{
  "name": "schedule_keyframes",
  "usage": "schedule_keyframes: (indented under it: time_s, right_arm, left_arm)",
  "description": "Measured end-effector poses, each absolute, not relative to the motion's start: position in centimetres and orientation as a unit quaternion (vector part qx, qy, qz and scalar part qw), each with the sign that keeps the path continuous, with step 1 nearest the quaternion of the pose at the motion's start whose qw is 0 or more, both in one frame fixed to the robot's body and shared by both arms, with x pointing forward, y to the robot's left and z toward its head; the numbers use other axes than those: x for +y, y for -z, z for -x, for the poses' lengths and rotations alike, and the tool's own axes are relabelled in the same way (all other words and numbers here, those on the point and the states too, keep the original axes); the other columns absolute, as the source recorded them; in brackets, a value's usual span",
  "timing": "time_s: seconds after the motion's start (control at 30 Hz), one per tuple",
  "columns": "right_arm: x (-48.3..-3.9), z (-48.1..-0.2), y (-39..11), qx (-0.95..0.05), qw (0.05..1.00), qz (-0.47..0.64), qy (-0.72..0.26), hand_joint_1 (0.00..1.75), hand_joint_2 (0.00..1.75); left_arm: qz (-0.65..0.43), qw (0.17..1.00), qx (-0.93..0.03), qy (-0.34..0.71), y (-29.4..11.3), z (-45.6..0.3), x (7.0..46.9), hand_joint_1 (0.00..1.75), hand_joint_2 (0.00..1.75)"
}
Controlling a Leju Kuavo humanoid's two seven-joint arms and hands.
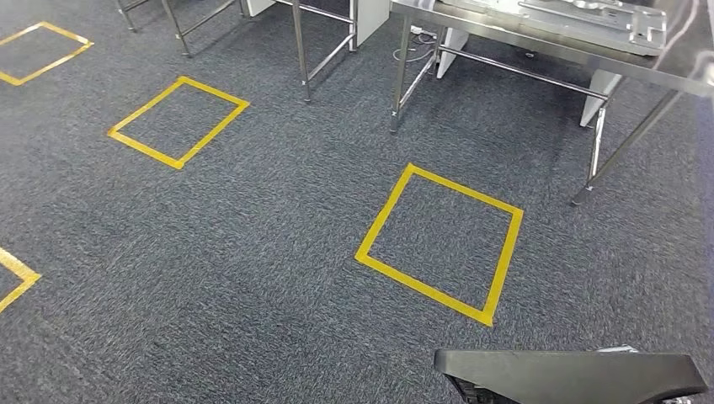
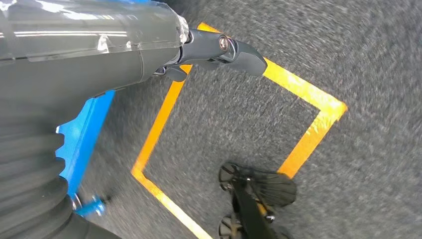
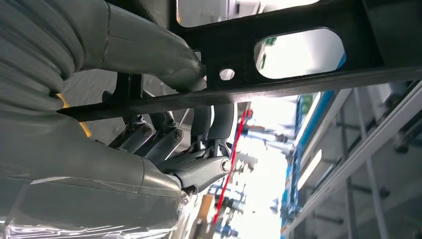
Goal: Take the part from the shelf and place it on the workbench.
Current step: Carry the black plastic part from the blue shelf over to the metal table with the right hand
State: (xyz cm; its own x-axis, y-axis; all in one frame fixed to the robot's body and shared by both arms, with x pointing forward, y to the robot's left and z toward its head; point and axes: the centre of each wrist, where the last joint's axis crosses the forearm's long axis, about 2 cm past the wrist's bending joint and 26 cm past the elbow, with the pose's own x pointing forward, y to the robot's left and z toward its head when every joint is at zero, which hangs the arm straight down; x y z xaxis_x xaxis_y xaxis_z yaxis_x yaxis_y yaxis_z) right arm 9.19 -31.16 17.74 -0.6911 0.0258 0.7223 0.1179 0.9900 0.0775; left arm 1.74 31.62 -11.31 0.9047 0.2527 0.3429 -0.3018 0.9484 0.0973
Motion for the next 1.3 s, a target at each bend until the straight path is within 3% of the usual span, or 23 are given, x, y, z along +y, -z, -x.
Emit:
schedule_keyframes:
  time_s: [1.03, 1.3]
  right_arm:
    - [-30.3, -9.0, -18.0, -0.899, 0.427, 0.078, 0.055, 1.75, 1.75]
    - [-30.2, -9.8, -18.0, -0.897, 0.434, 0.076, 0.045, 1.75, 1.75]
  left_arm:
    - [-0.064, 0.974, -0.171, -0.134, 11.3, -2.0, 31.1, 0.0, 1.75]
    - [-0.082, 0.972, -0.184, -0.119, 11.2, -3.1, 27.6, 0.0, 1.75]
